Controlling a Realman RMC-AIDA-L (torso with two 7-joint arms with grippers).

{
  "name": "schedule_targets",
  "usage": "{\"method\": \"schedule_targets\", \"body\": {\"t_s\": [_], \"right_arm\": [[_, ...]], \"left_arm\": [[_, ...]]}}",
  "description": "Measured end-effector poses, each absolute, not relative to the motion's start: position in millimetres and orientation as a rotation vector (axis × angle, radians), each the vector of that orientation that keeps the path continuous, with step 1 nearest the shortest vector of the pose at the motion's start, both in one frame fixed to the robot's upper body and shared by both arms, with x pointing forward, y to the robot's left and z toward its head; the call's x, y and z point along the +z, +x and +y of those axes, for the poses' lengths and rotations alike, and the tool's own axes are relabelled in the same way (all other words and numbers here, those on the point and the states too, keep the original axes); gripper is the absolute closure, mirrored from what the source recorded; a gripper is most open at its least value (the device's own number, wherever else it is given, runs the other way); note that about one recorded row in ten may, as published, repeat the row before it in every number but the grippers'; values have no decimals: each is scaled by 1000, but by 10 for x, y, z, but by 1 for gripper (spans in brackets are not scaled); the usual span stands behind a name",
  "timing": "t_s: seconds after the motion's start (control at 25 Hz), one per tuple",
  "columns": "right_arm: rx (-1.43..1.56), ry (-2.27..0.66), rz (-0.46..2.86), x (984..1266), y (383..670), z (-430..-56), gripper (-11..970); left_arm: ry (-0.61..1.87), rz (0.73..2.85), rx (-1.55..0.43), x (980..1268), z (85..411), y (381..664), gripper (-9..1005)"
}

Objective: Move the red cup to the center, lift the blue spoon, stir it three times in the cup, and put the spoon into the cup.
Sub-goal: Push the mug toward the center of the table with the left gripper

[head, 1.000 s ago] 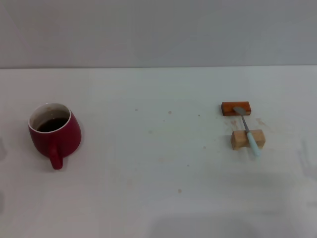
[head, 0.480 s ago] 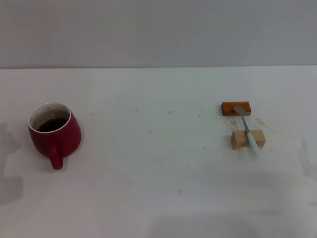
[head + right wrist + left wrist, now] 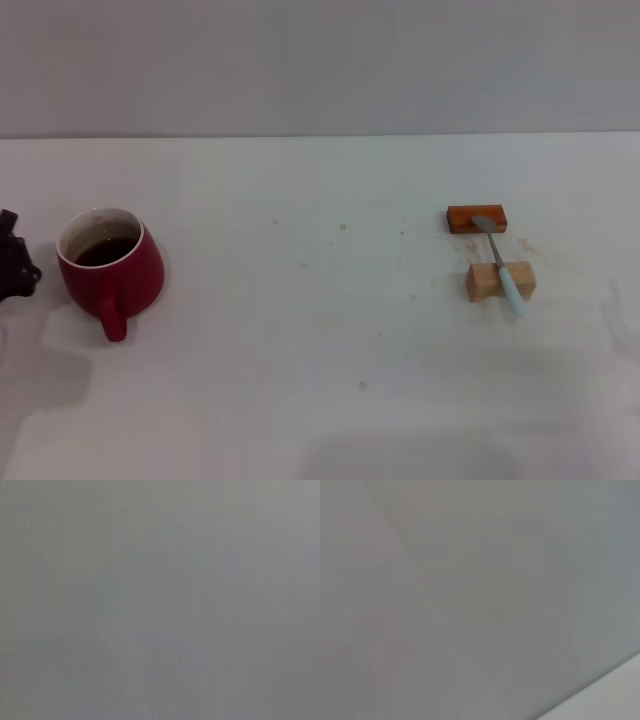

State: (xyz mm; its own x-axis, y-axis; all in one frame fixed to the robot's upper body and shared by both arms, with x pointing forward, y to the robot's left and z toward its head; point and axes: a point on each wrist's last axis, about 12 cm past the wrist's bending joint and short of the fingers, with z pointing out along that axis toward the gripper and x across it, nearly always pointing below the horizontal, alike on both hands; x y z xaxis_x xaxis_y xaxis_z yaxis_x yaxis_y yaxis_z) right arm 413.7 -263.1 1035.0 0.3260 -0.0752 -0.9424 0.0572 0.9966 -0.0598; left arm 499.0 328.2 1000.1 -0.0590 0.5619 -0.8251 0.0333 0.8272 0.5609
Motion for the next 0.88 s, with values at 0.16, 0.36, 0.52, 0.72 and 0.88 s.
{"method": "schedule_targets", "body": {"t_s": [0.16, 0.36, 0.52, 0.72, 0.88], "right_arm": [[-87, -18, 1235, 10350, 4140, -2631, 228], [-87, -18, 1235, 10351, 4142, -2631, 228], [-88, -18, 1230, 10355, 4139, -2633, 229], [-92, -19, 1225, 10358, 4133, -2641, 229], [-93, -20, 1225, 10356, 4131, -2643, 229]], "left_arm": [[531, 1584, 452, 9990, 3251, 5000, 995], [551, 1582, 445, 9986, 3233, 5004, 995], [584, 1585, 437, 9976, 3210, 5022, 994], [621, 1584, 429, 9975, 3185, 5052, 993], [659, 1576, 412, 9974, 3138, 5077, 993]]}}
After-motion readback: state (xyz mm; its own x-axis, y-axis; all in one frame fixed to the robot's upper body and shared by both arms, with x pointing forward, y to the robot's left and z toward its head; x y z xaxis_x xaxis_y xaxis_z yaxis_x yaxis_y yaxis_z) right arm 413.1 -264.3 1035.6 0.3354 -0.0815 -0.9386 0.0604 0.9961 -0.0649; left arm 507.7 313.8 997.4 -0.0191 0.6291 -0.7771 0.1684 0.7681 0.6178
